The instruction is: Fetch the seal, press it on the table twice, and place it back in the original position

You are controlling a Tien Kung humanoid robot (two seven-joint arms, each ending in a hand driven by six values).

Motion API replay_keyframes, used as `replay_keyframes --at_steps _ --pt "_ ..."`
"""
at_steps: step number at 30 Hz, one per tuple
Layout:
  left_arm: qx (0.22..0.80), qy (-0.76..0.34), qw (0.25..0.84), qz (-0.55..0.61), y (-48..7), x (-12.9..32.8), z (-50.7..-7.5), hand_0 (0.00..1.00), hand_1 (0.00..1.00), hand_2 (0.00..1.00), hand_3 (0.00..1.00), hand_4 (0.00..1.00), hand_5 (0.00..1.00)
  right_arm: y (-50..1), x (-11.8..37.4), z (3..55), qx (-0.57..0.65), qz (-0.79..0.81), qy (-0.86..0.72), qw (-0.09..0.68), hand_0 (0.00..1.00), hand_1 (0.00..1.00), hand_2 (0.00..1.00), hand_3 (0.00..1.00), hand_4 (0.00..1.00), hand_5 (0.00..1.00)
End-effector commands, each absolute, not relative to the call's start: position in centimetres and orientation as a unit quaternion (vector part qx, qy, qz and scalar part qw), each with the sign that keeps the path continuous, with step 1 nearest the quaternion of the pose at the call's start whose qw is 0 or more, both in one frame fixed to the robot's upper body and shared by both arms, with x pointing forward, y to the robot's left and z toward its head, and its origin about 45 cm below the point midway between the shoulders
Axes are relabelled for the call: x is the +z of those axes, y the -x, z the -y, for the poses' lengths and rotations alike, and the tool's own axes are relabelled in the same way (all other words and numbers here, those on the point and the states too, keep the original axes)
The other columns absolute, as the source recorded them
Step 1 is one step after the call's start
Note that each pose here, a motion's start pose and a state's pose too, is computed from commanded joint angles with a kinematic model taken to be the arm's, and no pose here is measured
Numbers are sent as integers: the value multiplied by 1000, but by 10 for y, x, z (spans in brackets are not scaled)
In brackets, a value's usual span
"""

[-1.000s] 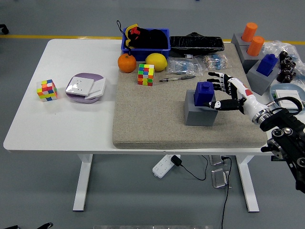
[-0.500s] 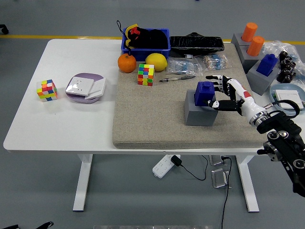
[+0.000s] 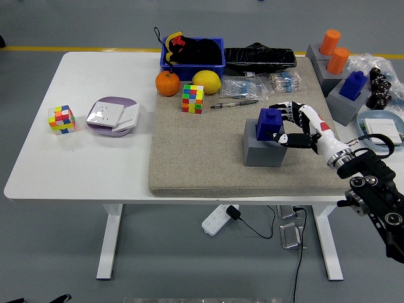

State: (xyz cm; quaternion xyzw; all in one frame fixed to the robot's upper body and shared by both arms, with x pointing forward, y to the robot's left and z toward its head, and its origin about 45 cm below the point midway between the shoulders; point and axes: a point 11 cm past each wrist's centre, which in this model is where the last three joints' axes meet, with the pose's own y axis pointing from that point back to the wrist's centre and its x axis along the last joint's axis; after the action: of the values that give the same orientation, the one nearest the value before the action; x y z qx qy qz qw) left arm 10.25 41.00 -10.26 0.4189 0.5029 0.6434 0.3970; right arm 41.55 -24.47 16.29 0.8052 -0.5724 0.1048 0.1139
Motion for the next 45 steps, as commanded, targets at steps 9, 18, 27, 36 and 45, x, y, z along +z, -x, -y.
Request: replay_keyframes --at_steps 9,18,27,36,45 --pt "645 -418 398 -502 -104 -102 -411 812 785 761 798 684 437 -419 176 248 118 583 -799 94 541 409 402 390 716 2" --pt "644 -417 397 -503 -103 -102 -410 812 785 761 798 685 435 -420 192 268 137 601 -783 87 538 403 400 387 702 2" --pt "644 -417 397 -504 -103 -102 -410 812 786 762 800 685 431 -413 189 320 141 646 -742 108 533 397 395 381 683 2" --pt "645 -413 401 -503 -105 -103 -407 813 786 763 799 685 430 -390 148 347 116 662 -724 155 532 395 394 377 677 2" --pt "643 -415 398 -505 -103 -103 -407 813 786 763 800 685 430 -372 110 342 83 656 -726 190 532 393 392 377 673 2"
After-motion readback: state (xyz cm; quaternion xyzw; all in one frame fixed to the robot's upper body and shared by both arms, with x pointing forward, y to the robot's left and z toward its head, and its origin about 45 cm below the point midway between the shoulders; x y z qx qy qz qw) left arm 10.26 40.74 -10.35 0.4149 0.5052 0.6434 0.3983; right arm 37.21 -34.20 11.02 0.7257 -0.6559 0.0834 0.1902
